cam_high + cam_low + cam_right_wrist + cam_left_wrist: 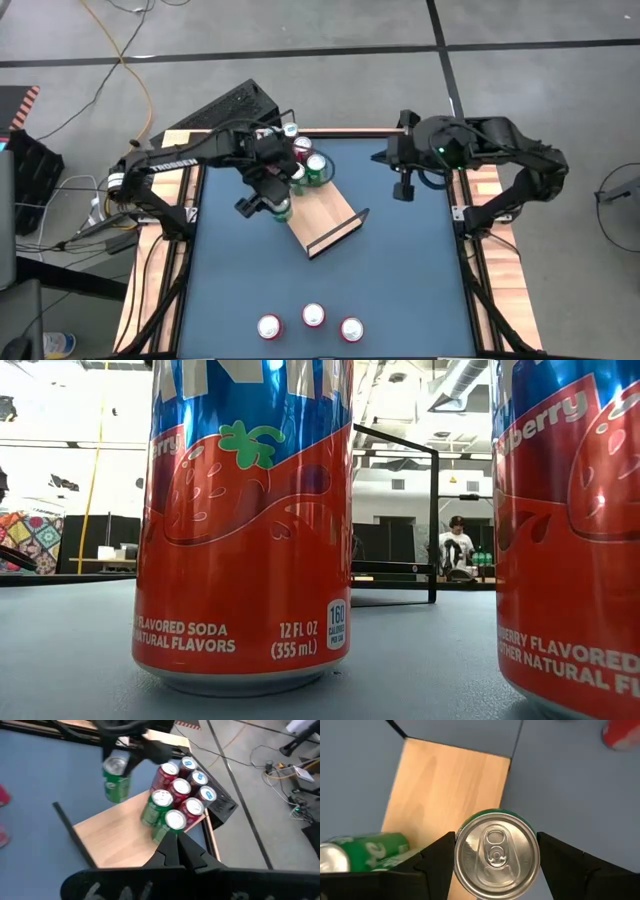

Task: Place canned beverage on shelf
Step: Put the green soda can on the shelf aligned with the other green soda cans

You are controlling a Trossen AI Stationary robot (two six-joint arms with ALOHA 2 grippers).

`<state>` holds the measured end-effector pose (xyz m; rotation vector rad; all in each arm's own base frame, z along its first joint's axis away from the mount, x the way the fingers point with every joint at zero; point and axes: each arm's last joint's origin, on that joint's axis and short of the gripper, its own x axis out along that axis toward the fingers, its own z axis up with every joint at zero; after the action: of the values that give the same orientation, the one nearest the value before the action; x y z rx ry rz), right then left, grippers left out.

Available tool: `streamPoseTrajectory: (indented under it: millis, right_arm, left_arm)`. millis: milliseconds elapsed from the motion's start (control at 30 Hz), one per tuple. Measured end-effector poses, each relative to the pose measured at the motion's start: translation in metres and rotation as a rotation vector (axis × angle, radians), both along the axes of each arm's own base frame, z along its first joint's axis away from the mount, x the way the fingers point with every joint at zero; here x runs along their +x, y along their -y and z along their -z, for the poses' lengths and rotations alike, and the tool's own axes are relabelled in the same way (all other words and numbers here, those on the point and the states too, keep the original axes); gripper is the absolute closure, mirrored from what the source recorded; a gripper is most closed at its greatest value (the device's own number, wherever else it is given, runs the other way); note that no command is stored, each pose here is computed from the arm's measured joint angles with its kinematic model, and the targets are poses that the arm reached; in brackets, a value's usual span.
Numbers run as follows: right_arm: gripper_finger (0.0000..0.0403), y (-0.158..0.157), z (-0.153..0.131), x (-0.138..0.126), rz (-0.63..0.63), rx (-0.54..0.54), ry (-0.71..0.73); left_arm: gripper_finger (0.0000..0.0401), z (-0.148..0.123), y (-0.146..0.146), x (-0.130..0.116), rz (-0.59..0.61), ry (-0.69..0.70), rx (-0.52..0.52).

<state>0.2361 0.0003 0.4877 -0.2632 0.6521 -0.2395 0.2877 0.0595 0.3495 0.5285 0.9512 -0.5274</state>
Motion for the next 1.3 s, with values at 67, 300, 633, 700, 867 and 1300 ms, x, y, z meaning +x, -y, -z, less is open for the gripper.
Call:
streamPoseTrajectory:
  millis: [67,300,633,700,867,1300]
  right_arm:
    - [0.0403,0.004,0.003,0.003,-0.009,0.003,-0.007]
    - [0.0403,0.026,0.004,0.002,-0.137,0.057,-0.022]
    - [0.0403,0.072,0.005,-0.006,-0.147,0.102,-0.006]
    - [0.0403,0.078,0.005,-0.008,-0.154,0.122,0.004]
    - [0.0403,0.086,0.004,-0.011,-0.165,0.150,0.018]
    - [0.0403,0.088,0.006,-0.013,-0.153,0.167,-0.004]
  left_arm:
    - [0.0162,0.009,0.000,0.003,0.031,0.014,0.019]
    - [0.0162,0.020,-0.005,0.010,0.167,0.062,0.127]
    - [0.0161,0.030,-0.007,0.020,0.230,0.065,0.121]
    - [0.0160,0.033,-0.008,0.023,0.221,0.059,0.108]
    - [0.0160,0.042,-0.009,0.029,0.222,0.038,0.099]
    - [0.0159,0.047,-0.010,0.033,0.206,0.013,0.094]
